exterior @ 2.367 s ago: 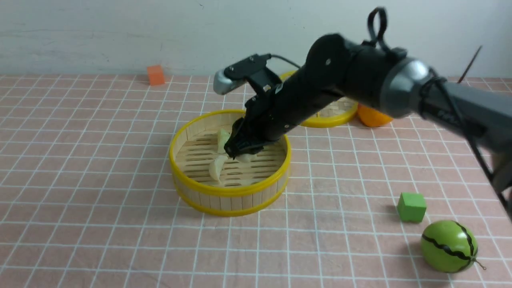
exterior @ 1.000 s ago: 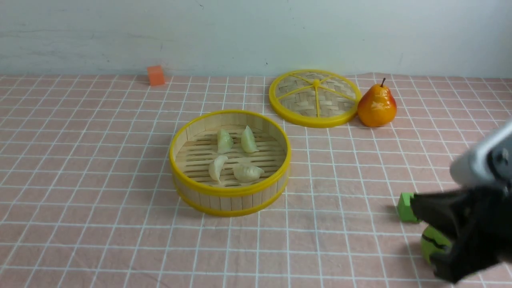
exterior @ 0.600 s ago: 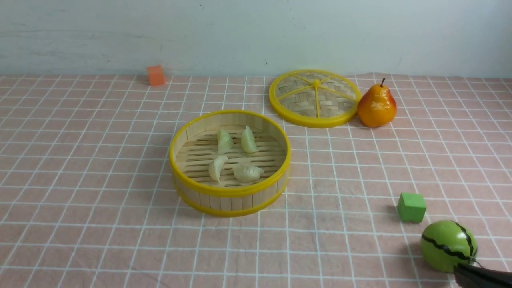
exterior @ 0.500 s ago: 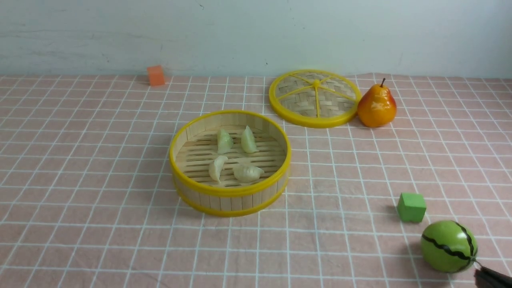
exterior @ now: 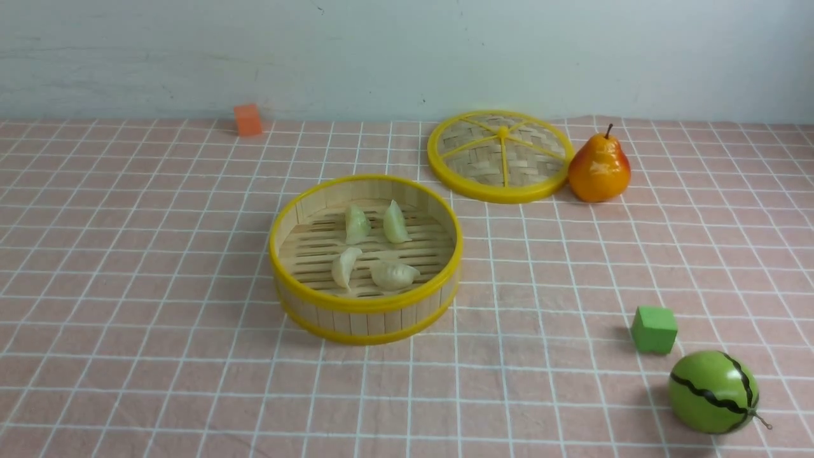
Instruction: Put the dumplings into the steamer on the table with the pink tablecloth.
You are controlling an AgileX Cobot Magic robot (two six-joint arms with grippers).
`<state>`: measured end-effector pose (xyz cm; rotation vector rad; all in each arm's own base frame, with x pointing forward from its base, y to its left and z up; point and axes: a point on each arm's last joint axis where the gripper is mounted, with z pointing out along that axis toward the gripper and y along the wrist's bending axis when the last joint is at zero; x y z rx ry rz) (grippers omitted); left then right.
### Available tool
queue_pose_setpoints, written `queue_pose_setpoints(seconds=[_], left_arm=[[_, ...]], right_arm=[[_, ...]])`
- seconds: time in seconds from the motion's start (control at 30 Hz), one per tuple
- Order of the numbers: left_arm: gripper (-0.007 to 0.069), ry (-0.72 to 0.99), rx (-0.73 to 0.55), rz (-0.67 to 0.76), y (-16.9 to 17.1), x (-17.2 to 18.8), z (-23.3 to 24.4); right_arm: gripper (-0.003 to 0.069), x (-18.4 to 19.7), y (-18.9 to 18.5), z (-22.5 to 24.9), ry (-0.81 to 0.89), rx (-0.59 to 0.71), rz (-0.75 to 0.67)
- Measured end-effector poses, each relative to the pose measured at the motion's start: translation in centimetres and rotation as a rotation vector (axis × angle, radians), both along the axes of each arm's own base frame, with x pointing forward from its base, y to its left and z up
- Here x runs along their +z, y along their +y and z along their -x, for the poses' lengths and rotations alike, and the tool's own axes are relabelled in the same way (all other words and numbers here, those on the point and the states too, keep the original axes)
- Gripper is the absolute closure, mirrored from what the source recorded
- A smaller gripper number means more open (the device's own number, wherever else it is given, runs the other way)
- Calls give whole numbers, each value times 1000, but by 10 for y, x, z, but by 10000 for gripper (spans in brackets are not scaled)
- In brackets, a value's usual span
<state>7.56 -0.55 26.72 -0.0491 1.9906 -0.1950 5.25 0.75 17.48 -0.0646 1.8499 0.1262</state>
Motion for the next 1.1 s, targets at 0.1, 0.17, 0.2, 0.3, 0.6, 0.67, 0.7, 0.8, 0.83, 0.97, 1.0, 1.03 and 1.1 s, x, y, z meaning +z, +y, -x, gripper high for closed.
queue_pose_setpoints(seconds=[0.1,0.17,0.2,0.3,0.6,0.67,0.7,0.8,0.83,0.97,1.0,1.03,1.1], left_arm=[[458,0,0,0,0,0,0],[452,1,0,2,0,0,0],[451,1,0,2,0,0,0],[449,1,0,2,0,0,0],[439,2,0,2,0,0,0],[435,2,0,2,0,0,0],[434,2,0,2,0,0,0],[431,-2,10,-2,3,-3,3],[432,-19,17,15,6,-4,7],[491,-164,7,92,12,2,23],[533,-209,-6,93,10,3,26],[543,-217,-2,87,10,3,26],[639,-330,9,48,7,-5,32]], right_arm=[[659,-1,0,0,12,-8,-8],[657,-1,0,0,18,-8,-7],[657,-1,0,1,19,-8,-7],[655,-1,0,1,19,-8,-7],[647,-1,0,1,21,-8,-6],[645,-1,0,1,21,-8,-7],[645,-1,0,1,21,-8,-7],[642,-1,0,1,21,-9,-7],[641,-1,0,1,22,-9,-7],[636,-1,0,1,22,-9,-7],[634,-1,0,1,22,-9,-7],[634,-1,0,1,22,-9,-7],[630,-1,0,1,22,-9,-7]])
